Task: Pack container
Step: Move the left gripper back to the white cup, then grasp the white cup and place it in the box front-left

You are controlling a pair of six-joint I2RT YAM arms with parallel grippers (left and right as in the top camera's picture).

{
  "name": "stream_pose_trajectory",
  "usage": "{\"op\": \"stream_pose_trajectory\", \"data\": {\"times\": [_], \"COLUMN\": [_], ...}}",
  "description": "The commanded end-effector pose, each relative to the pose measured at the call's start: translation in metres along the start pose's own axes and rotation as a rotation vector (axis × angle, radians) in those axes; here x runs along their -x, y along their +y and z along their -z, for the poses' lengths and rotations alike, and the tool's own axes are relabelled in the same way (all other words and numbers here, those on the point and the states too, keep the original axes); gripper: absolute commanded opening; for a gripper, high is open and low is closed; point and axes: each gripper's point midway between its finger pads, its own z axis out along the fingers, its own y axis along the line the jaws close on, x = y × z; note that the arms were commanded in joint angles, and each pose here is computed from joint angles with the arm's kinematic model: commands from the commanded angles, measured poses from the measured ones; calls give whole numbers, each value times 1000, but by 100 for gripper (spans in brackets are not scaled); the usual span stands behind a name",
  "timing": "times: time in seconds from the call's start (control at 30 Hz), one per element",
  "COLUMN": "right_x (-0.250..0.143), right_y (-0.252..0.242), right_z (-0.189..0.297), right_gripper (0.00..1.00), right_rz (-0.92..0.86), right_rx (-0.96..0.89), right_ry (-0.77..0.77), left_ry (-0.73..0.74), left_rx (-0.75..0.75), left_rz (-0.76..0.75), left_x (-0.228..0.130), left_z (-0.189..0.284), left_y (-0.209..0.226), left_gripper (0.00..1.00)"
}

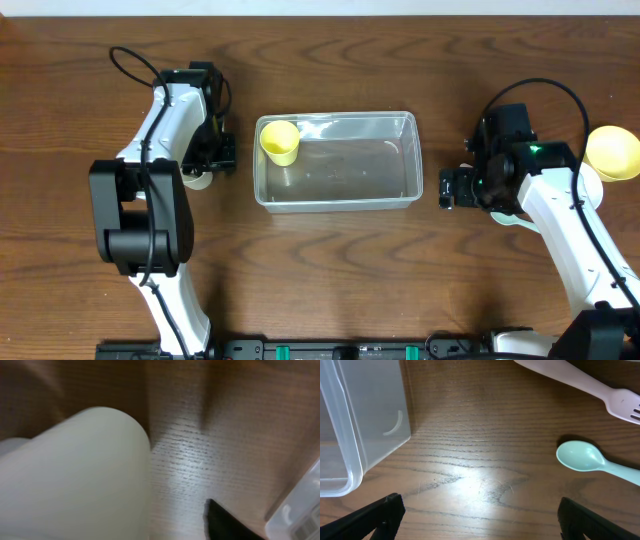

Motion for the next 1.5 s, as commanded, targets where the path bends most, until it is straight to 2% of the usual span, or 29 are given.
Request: {"op": "stream_pose_trajectory", "data": {"times": [0.0,0.1,0.17,0.33,0.5,0.7,0.8,1.0,1.47], "right_x": [4,4,4,4,4,4,4,4,4], "right_y": [4,4,4,4,4,4,4,4,4], "right_z": [3,3,3,3,3,3,3,3,3], "right_gripper": [99,99,99,99,99,99,99,99,99], "right_rz": [26,26,26,26,26,26,26,26,26], "right_rx": [3,3,3,3,3,3,3,3,3], "right_ry": [-9,-9,-9,-9,-10,-10,-11,-10,-10], "left_ry": [-22,-36,-45,-81,-195,-468,-520,-459,-194], "left_rx": [-3,-5,-6,-11,-28,-147,-170,-142,-36], "left_rz": [10,9,10,7,-22,-187,-285,-428,-446], "left_x": [0,1,1,-2,-18,-54,-71,-86,-60], "left_z": [9,14,17,38,101,185,199,172,48], "left_y": [2,2,2,2,-8,-66,-94,-134,-154], "left_gripper": [32,14,6,6,6,6,6,6,6]}}
